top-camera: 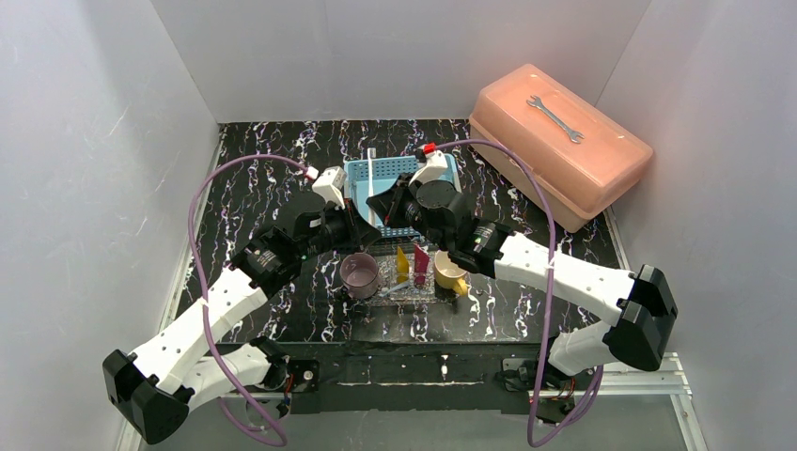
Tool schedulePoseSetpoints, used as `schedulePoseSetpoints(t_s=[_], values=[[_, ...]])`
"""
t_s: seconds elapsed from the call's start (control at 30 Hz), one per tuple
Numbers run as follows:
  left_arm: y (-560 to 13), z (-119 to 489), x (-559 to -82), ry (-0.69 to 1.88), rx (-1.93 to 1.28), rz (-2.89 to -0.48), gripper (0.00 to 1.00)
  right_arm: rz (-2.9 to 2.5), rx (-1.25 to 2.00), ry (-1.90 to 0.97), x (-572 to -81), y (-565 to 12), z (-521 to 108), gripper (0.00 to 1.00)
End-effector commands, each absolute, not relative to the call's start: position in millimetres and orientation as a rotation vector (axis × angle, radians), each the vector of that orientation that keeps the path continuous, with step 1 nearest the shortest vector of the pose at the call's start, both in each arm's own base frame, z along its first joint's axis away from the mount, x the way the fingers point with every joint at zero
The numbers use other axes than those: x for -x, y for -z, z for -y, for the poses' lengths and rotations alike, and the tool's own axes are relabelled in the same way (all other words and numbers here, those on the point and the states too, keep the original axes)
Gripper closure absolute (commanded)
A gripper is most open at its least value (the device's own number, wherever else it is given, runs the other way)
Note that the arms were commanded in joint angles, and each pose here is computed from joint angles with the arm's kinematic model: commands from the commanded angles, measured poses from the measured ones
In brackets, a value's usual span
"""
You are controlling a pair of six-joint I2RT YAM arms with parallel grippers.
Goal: Prepare toiletry sets of a toothbrush and toothpaste on the tray
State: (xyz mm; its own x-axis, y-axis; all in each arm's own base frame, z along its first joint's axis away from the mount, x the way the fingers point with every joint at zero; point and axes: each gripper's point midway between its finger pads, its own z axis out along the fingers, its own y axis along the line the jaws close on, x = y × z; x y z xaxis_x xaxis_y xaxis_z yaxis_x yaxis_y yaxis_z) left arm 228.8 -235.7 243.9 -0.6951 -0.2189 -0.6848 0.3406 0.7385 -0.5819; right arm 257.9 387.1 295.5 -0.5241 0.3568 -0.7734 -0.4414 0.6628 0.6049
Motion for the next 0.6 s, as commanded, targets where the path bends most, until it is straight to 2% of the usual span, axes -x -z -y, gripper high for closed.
schedulePoseSetpoints(t_s=[0.0, 0.1, 0.17, 0.33, 0.57], values=[[-253, 235, -228, 0.914, -0.149, -2.128, 1.0, -1.796, 0.05, -1.026, -257, -320, -382, 0.94], [-252, 234, -225, 0.903, -0.181, -2.129, 1.0, -1.799, 0.093, -1.003, -255, -324, -381, 0.73], [-250, 232, -222, 0.889, -0.204, -2.142, 1.0, -1.803, 0.128, -0.975, -254, -327, -378, 0.64], [-245, 226, -214, 0.846, -0.282, -2.18, 1.0, -1.858, 0.236, -0.939, -254, -323, -371, 0.55], [-242, 218, -202, 0.799, -0.394, -2.224, 1.0, -1.909, 0.313, -0.948, -266, -321, -339, 0.47]])
